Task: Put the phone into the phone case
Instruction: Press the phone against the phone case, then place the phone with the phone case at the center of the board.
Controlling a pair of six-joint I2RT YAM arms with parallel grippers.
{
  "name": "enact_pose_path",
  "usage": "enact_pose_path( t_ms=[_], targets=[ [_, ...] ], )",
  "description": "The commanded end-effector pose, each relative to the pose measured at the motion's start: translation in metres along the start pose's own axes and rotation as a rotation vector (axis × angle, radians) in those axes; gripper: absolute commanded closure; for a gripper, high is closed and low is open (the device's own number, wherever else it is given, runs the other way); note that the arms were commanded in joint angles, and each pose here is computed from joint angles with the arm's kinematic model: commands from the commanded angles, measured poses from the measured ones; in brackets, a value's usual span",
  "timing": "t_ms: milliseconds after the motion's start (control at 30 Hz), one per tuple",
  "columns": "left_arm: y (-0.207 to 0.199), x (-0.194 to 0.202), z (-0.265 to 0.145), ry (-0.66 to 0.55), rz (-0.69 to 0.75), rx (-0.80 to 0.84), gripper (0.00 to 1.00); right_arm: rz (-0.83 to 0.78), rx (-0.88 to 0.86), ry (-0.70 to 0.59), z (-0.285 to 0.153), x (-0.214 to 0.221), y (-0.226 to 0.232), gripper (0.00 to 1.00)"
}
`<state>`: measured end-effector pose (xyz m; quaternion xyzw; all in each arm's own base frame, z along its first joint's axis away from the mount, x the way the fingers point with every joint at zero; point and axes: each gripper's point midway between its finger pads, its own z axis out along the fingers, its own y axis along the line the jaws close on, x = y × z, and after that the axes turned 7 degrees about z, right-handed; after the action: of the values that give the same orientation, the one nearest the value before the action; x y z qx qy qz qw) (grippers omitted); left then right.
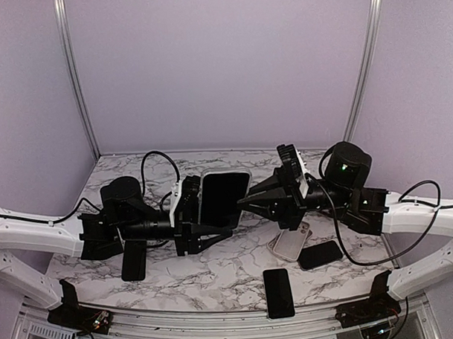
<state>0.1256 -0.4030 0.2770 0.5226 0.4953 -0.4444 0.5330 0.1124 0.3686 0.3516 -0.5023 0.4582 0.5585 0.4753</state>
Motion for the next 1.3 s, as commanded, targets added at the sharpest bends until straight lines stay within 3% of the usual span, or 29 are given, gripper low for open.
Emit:
enact_pose_path(
  t_ms=[0,67,200,467,533,567,767,867,1267],
  targets=[
    [-0.003,-0.021,0.014,-0.054,-0.038,0.054,0.56,-0.096,-0.022,-0.124,-0.001,-0.050,0.006,1.00],
    [-0.002,-0.022,0.016,-0.062,-0.040,0.052,0.67,-0.095,-0.021,-0.122,-0.001,-0.050,0.006,1.00],
    [-0.001,-0.021,0.016,-0.062,-0.038,0.043,1.00,-0.095,-0.012,-0.121,-0.003,-0.051,0.006,1.00],
    [0.000,-0.021,0.012,-0.064,-0.020,0.026,1.00,-0.107,0.035,-0.116,-0.007,-0.053,0.002,1.00],
    [0.003,-0.020,0.009,-0.063,-0.016,-0.003,0.68,-0.104,0.060,-0.109,-0.008,-0.054,-0.002,1.00],
    [0.005,-0.019,0.007,-0.059,-0.015,-0.020,0.58,-0.099,0.079,-0.101,-0.010,-0.054,-0.005,1.00],
    [0.032,-0.001,-0.023,-0.022,0.013,-0.228,0.24,0.018,0.276,-0.010,-0.024,-0.039,-0.050,1.00],
    [0.052,0.012,-0.043,0.020,-0.013,-0.347,0.19,0.152,0.371,0.045,-0.032,-0.017,-0.081,1.00],
    [0.114,0.060,-0.083,0.174,-0.244,-0.606,0.19,0.605,0.522,0.192,-0.045,0.085,-0.161,1.00]
  ],
)
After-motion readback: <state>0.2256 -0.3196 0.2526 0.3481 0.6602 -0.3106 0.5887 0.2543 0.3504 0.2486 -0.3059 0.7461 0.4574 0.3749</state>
